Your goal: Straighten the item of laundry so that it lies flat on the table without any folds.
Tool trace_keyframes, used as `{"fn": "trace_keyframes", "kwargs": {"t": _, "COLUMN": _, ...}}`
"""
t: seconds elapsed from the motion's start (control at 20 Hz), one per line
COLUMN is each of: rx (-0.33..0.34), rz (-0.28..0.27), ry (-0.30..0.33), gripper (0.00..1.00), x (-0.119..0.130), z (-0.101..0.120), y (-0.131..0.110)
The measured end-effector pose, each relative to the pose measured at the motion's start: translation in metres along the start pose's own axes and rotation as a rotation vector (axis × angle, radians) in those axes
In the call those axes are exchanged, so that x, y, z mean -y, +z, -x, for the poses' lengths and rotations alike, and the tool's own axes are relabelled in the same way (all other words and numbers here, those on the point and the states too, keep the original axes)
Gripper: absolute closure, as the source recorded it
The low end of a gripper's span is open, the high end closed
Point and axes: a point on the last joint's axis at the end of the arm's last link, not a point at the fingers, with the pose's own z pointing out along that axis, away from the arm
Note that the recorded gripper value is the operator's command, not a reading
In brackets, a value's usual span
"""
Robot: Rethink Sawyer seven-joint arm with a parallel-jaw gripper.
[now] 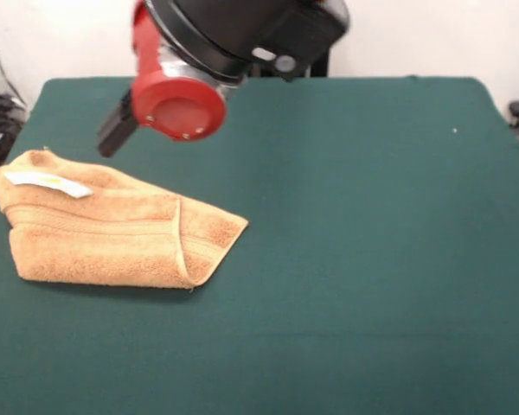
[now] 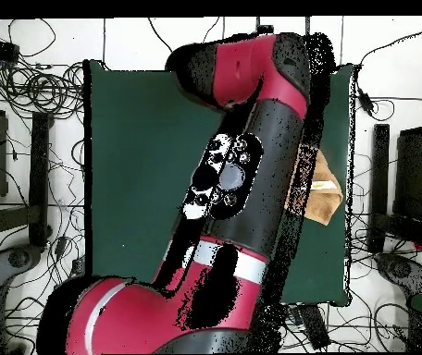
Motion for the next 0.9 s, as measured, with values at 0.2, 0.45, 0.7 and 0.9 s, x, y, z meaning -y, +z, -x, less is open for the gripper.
{"fn": "trace_keyframes", "kwargs": {"t": 0.2, "rx": 0.027, "rz": 0.027, "ry": 0.083, "gripper": 1.00, "x": 0.000, "z": -0.034, "y": 0.003}}
{"fn": "trace_keyframes", "kwargs": {"t": 0.45, "rx": 0.067, "rz": 0.045, "ry": 0.120, "gripper": 1.00, "x": -0.002, "z": -0.071, "y": 0.015}}
{"fn": "trace_keyframes", "kwargs": {"t": 0.7, "rx": 0.122, "rz": 0.018, "ry": 0.108, "gripper": 1.00, "x": 0.006, "z": -0.121, "y": 0.045}}
{"fn": "trace_keyframes", "kwargs": {"t": 0.9, "rx": 0.140, "rz": -0.014, "ry": 0.069, "gripper": 1.00, "x": 0.014, "z": -0.147, "y": 0.072}}
